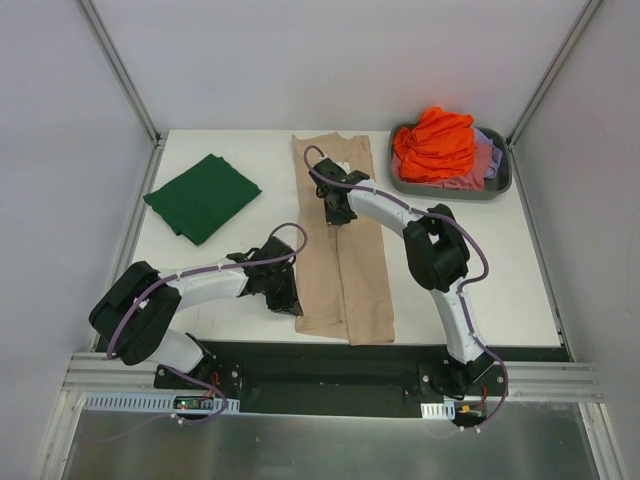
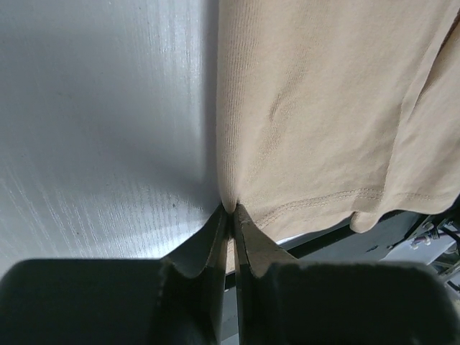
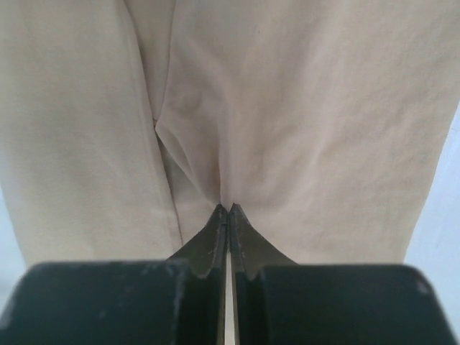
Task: Fold and stack the t-shirts
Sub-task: Grab the bottom of the folded rectangular tshirt with both arms
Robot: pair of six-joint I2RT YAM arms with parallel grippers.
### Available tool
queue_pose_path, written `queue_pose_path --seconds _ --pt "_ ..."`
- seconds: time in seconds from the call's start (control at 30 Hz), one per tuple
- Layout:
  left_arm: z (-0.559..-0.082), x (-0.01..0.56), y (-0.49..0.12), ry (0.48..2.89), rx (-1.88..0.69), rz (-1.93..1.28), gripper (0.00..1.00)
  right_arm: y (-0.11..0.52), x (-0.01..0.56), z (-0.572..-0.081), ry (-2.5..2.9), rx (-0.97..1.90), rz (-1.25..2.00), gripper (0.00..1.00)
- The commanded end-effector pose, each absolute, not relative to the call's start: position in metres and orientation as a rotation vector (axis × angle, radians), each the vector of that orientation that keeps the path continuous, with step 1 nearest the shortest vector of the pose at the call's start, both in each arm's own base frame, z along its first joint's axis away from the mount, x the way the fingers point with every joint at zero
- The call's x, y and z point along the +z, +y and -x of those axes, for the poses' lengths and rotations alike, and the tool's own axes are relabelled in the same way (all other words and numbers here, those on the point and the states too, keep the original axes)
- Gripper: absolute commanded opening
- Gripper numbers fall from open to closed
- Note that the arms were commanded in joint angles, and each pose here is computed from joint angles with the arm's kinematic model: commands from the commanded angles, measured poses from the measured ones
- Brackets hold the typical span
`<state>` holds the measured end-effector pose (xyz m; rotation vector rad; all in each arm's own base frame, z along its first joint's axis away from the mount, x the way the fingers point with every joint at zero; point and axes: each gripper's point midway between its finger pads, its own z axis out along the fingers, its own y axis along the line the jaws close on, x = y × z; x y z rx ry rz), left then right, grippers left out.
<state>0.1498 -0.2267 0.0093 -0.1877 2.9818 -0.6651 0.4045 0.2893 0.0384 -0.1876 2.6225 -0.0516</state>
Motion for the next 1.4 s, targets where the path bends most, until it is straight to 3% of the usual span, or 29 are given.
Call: queue_pose_path --seconds 0.0,0.13,0.23,0.37,0.63,1.0,1.17,1.37 --pt "-0.118 -0.017 -0.188 3.106 -0.403 0.19 0.06 0.31 0.082 -0.42 2.554 0.093 0.097 0.01" --pt "-0.117 -0.017 -0.189 3.111 -0.398 0.186 0.06 0.312 0.071 -0.421 2.585 0.099 0.088 0.02" --pt "-0.117 -0.018 -0.188 3.111 -0.393 0.194 0.07 0.309 0.061 -0.412 2.626 0.081 0.129 0.11" --pt "-0.117 -0.017 -0.189 3.114 -0.395 0.189 0.08 0.306 0.061 -0.396 2.661 0.109 0.249 0.37" --pt "-0.116 -0.017 -0.188 3.114 -0.395 0.184 0.09 0.292 0.1 -0.335 2.614 0.274 0.495 0.52" --pt "-0.119 -0.012 -0.19 3.097 -0.41 0.176 0.13 0.275 0.071 -0.168 2.716 0.527 0.743 0.53" --pt "-0.119 -0.013 -0.19 3.101 -0.405 0.167 0.11 0.275 0.057 -0.125 2.776 0.502 0.869 0.5" --pt "-0.117 -0.013 -0.189 3.104 -0.399 0.178 0.12 0.281 0.042 -0.109 2.817 0.443 0.916 0.47"
